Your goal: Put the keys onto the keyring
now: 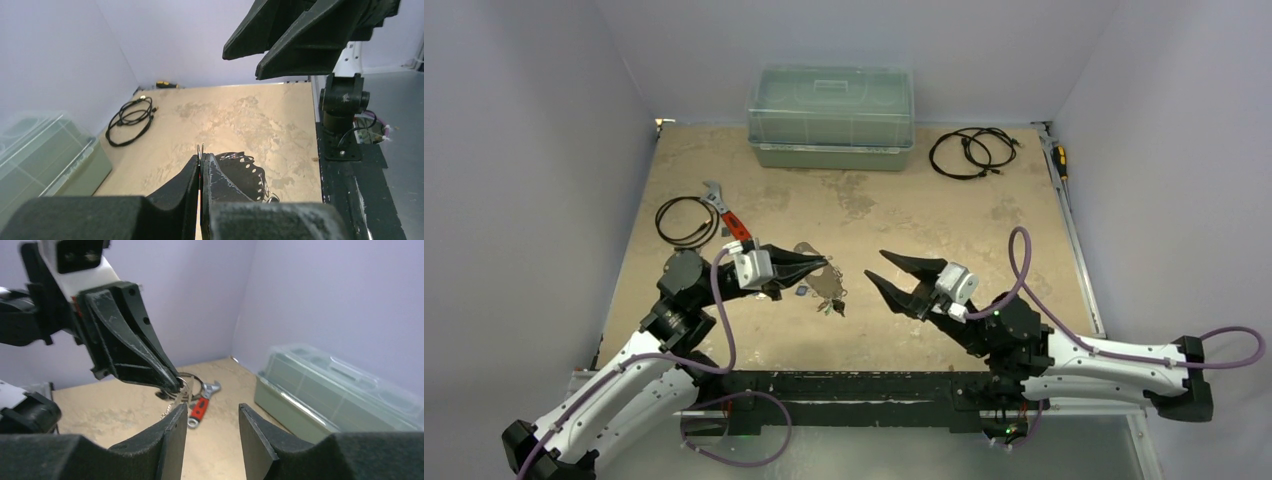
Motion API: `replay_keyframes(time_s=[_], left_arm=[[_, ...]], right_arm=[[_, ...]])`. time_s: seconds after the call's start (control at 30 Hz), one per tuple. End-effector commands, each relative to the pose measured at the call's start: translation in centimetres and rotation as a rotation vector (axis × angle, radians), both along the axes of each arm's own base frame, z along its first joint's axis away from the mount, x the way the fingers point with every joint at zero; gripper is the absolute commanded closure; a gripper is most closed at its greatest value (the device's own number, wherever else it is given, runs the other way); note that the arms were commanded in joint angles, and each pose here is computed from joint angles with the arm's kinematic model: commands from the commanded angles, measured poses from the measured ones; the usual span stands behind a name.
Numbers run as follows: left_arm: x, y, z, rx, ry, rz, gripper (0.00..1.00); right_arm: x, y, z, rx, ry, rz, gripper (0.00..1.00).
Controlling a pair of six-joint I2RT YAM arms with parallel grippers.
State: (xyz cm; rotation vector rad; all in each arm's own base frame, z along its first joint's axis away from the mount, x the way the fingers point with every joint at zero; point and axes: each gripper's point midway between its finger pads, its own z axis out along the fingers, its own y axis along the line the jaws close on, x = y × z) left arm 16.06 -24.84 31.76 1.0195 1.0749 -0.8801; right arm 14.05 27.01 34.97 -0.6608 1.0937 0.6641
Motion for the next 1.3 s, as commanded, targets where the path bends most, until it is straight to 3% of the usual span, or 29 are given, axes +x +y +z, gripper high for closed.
replay_keyframes(time_s=[0.0, 0.4, 1.27], left_arm=[[-2.3, 0.3, 3.9, -0.112, -0.129, -0.092, 1.0], [-4.1, 0.5, 4.3, -0.135, -0.145, -0.159, 1.0], [-5.1, 1.0, 4.4, -0.138, -0.163, -0.178, 1.0]], right_arm=[[-1.6, -0.1, 2.7, 0.055, -0.087, 0.1, 0.54], [-4.4, 3.5, 3.6, -0.144, -0.103, 0.462, 0.6], [-2.6, 6.6, 3.1, -0.231, -0.073, 0.496, 0.67]])
